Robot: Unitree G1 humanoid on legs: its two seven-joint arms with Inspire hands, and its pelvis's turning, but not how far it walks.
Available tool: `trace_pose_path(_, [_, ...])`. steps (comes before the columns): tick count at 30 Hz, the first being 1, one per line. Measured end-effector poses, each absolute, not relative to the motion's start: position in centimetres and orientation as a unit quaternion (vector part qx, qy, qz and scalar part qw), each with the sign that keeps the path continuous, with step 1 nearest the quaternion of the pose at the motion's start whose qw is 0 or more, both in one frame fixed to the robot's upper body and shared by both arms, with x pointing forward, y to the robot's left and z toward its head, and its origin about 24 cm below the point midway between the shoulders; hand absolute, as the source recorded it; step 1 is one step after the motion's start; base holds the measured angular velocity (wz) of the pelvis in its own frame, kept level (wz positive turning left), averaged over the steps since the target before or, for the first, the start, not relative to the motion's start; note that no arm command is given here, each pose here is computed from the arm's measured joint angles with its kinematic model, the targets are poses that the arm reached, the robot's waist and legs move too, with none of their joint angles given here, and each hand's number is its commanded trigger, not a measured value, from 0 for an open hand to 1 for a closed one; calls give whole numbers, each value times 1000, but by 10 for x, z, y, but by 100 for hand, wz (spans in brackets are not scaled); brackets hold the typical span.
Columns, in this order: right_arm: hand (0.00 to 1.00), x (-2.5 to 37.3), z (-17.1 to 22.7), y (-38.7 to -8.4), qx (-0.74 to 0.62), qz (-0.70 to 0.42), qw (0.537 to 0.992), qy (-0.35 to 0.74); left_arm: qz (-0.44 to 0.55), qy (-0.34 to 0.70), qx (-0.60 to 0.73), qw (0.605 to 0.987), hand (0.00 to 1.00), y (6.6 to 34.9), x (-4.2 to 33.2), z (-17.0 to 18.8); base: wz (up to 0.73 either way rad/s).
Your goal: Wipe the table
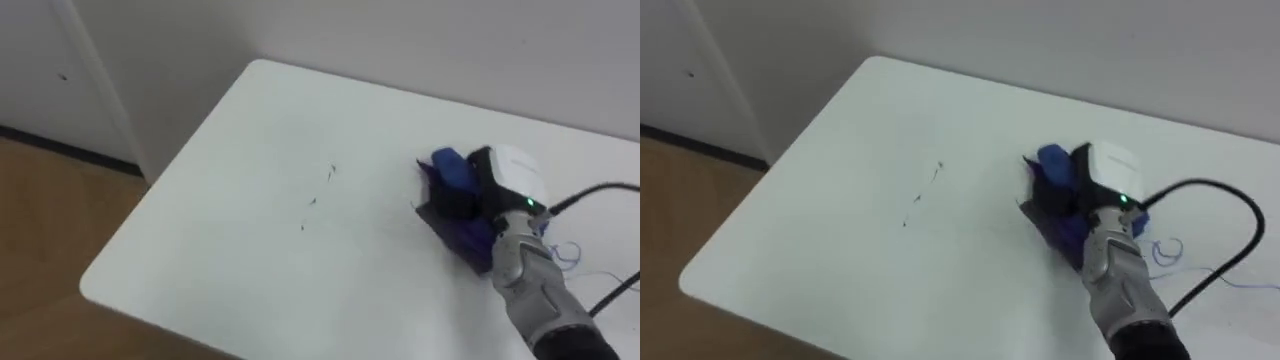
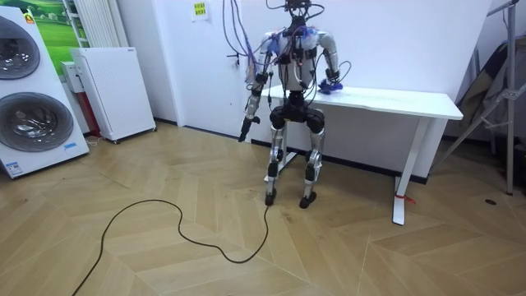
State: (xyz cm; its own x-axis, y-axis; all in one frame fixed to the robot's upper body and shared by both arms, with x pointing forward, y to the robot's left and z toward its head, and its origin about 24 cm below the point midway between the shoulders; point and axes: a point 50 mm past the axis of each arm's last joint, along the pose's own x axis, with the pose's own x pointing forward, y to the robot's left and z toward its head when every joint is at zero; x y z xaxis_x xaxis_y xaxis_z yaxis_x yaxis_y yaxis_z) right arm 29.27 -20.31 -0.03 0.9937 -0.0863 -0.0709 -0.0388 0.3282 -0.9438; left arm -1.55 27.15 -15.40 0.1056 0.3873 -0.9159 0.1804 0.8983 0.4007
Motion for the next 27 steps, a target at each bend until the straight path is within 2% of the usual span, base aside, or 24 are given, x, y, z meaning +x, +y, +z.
trace_pose_path(4, [100, 278, -13, -203, -590, 7, 805, 56, 79, 703, 193, 680, 0, 270, -48, -152, -37])
trace_pose_path(7, [100, 254, -29, -219, -580, -16, 812, 70, 109, 707, 168, 679, 0, 273, -54, -151, -2])
trace_pose_path(10, [100, 223, -44, -258, -566, -92, 811, 117, 128, 687, 172, 694, 0, 281, -39, -149, 35])
trace_pose_path(12, [100, 190, -55, -300, -555, -167, 793, 188, 142, 640, 199, 728, 0, 294, -12, -142, 25])
trace_pose_path(15, [100, 159, -56, -339, -558, -218, 760, 252, 148, 595, 220, 759, 0, 301, 8, -135, -5])
trace_pose_path(17, [100, 146, -56, -350, -559, -239, 744, 278, 145, 593, 217, 762, 0, 298, 8, -137, -35])
trace_pose_path(22, [100, 168, -54, -329, -554, -230, 757, 257, 113, 609, 212, 756, 0, 284, 11, -145, -34])
trace_pose_path(25, [100, 219, -43, -272, -579, -137, 785, 175, 98, 615, 213, 753, 0, 278, 17, -150, -47])
trace_pose_path(27, [100, 258, -29, -214, -582, -54, 806, 95, 81, 618, 217, 751, 0, 272, 23, -153, 18])
